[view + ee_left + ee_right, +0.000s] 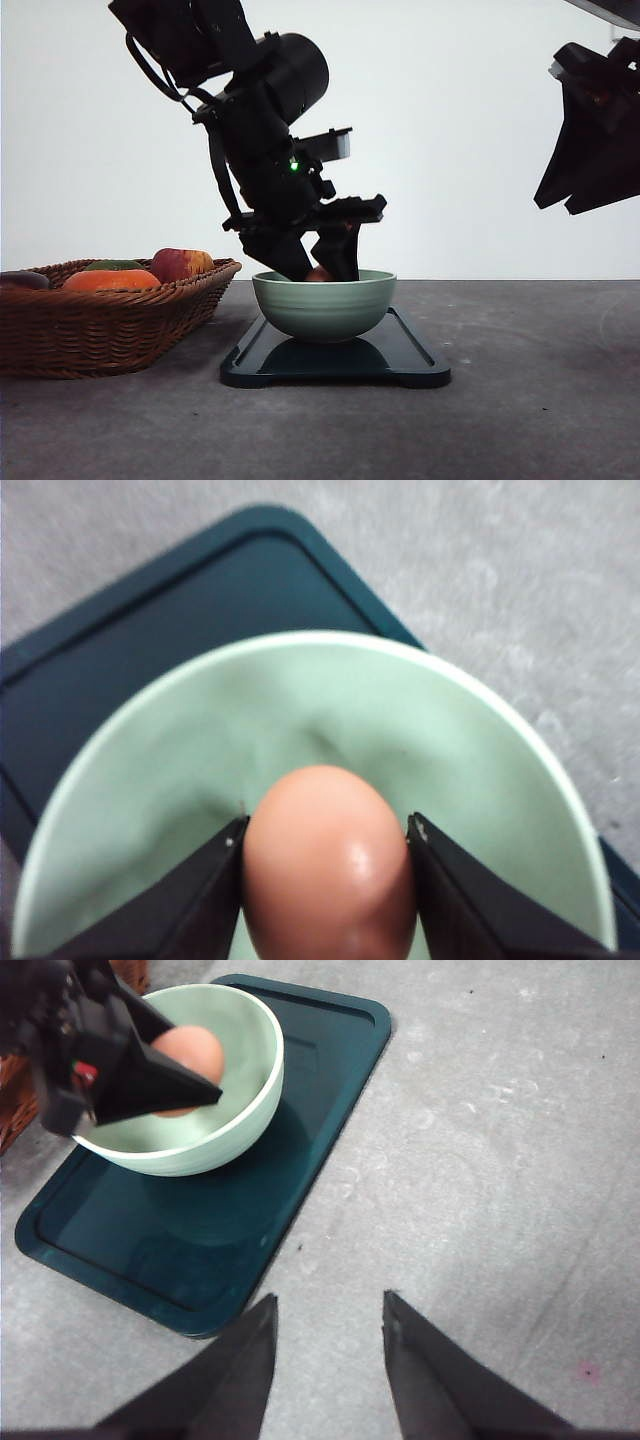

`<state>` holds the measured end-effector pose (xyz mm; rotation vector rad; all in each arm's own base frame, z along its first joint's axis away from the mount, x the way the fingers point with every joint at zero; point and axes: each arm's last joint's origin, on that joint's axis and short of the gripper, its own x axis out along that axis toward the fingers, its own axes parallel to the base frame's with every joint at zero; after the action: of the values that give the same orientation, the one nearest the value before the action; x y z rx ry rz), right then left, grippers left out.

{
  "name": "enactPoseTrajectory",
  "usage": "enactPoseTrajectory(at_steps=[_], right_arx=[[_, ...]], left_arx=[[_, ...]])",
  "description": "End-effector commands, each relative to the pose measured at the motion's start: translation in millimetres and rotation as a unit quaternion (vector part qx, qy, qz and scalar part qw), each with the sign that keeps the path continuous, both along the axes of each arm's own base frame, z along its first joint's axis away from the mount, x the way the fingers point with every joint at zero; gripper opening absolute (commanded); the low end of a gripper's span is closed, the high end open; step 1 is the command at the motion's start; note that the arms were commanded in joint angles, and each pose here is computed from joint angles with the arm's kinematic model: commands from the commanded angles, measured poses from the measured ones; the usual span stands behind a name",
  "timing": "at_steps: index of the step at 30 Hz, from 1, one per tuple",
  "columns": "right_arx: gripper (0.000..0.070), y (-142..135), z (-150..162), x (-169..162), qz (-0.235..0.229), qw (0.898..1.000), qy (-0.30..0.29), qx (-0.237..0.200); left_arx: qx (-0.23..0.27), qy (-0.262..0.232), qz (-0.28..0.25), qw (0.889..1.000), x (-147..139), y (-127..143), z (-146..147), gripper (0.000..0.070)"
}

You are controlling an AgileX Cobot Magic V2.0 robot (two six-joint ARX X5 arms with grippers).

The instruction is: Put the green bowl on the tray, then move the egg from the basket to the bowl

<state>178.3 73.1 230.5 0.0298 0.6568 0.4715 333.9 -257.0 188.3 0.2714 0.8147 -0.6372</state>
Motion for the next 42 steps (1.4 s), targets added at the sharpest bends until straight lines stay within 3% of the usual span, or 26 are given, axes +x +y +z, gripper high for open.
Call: enactPoseTrajectory(at_steps=[1, 11, 16, 19, 30, 37, 42], right_arx=[[0.0196, 1.4, 1.4, 1.7, 0.003, 1.0, -0.004, 0.0], [0.0196, 1.4, 1.4, 1.7, 0.003, 1.0, -0.004, -0.001], [0.0196, 1.4, 1.4, 1.7, 0.003, 1.0, -0.004, -0.001], [0.0196, 1.4, 1.4, 1.7, 0.003, 1.0, -0.004, -0.001], [0.0196, 1.4, 1.4, 1.6, 0.003, 1.0, -0.004, -0.001], [0.0196, 1.4, 1.2, 1.5, 0.003, 1.0, -0.003, -0.001], [0.0196, 1.4, 1.2, 1.5, 0.003, 1.0, -0.003, -0.001]], left_arx=[[0.002, -0.004, -0.006, 1.0, 2.8, -7.3, -4.7, 0.0258], [0.01, 0.007, -0.006, 1.0, 3.7, -9.1, -15.4, 0.0274], [0.009, 0.009, -0.006, 1.0, 3.7, -10.5, -12.9, 0.0389], [0.012, 0.012, -0.007, 1.0, 4.8, -11.4, -7.4, 0.04], [0.04, 0.047, -0.004, 0.998, 12.0, -11.8, 48.3, 0.0397], [0.031, 0.064, 0.003, 0.997, 3.4, 14.3, 77.6, 0.0395], [0.008, 0.05, 0.018, 0.999, -8.3, 43.1, 92.0, 0.0391]])
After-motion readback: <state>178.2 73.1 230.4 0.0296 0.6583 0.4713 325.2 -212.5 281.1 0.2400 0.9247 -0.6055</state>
